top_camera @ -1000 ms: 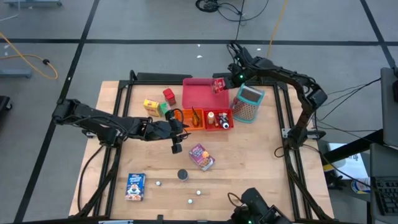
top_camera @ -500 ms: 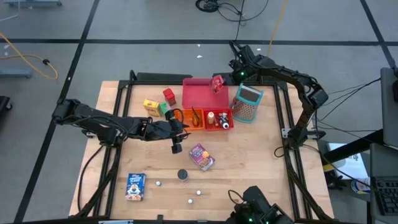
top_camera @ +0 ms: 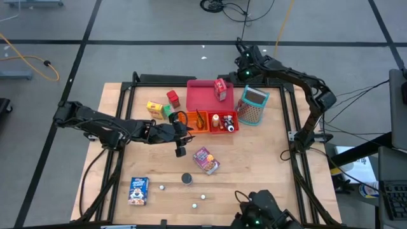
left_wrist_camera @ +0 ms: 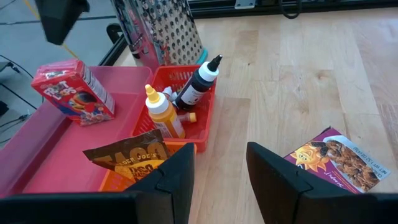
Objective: Pick & Place Kitchen Items
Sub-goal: Put the green cereal box into the pink bin
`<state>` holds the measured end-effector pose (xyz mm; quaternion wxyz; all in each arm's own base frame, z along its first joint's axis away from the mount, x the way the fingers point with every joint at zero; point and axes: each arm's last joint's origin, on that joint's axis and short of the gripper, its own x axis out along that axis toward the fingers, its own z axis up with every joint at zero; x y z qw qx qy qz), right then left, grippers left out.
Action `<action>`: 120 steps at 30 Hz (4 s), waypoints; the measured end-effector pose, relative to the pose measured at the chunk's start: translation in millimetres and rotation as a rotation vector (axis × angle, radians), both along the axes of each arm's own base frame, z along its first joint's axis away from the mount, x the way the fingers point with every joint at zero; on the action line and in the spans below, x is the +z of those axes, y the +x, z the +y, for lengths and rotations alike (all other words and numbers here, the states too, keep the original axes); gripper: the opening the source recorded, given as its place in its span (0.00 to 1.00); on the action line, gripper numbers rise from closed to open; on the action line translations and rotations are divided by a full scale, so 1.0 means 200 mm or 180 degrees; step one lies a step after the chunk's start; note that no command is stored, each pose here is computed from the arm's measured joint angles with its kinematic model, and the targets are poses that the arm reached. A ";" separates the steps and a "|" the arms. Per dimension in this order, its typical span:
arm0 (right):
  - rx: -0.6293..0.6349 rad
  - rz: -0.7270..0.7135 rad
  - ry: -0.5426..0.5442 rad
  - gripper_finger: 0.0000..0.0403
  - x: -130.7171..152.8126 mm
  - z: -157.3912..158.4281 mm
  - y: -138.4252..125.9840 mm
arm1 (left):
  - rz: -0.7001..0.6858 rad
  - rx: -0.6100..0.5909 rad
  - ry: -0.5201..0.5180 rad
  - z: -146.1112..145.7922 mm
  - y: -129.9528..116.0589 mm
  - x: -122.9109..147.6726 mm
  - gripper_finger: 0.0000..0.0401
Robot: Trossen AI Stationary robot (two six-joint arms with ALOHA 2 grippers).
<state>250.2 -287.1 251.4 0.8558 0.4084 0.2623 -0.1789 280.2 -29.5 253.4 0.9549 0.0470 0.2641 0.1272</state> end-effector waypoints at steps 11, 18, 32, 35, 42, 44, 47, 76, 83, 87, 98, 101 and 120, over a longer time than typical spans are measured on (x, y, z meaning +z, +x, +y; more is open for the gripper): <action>0.0281 -0.0670 -0.0790 0.23 0.40 0.23 0.00 | 0.0005 0.0032 0.0026 0.00 0.00 0.00 0.37; 0.0800 -0.1075 -0.1097 0.23 0.66 0.58 0.00 | -0.0051 0.0291 0.0028 0.01 0.00 0.00 0.37; 0.1978 -0.0488 -0.1131 0.23 0.58 1.24 0.13 | 0.0338 0.1625 -0.0049 0.05 -0.17 -0.06 0.37; 0.1977 -0.0252 -0.1168 0.23 0.48 1.30 0.12 | 0.0460 0.1513 0.0065 0.03 -0.19 -0.06 0.37; 0.1915 -0.0085 -0.1013 0.23 0.15 1.38 0.14 | 0.1045 0.0877 0.0555 0.00 -0.22 -0.08 0.37; 0.1889 -0.0198 -0.0990 0.23 0.07 1.39 0.13 | 0.1068 0.0812 0.0642 0.00 -0.22 -0.08 0.37; 0.1881 -0.0319 -0.0951 0.23 -0.05 1.42 0.12 | 0.1162 0.0736 0.0750 0.00 -0.22 -0.08 0.37; 0.2065 -0.1105 -0.1112 0.22 -0.20 1.60 0.06 | 0.1809 0.1097 0.0890 0.18 -0.15 -0.23 0.37; 0.2070 -0.1106 -0.1109 0.22 -0.20 1.60 0.06 | 0.1943 0.1243 0.0988 0.21 -0.12 -0.29 0.37; 0.2072 -0.1106 -0.1108 0.22 -0.20 1.60 0.06 | 0.1959 0.1265 0.1009 0.21 -0.12 -0.30 0.26; 0.2089 -0.1106 -0.1142 0.22 -0.20 1.60 0.06 | 0.1921 0.1302 0.1035 0.21 -0.12 -0.29 0.01; 0.2094 -0.1108 -0.1153 0.22 -0.20 1.60 0.06 | 0.1908 0.1312 0.1036 0.20 -0.13 -0.29 0.00; 0.2109 -0.1100 -0.1172 0.22 -0.20 1.60 0.06 | 0.1770 0.1315 0.1404 0.14 -0.05 -0.04 0.00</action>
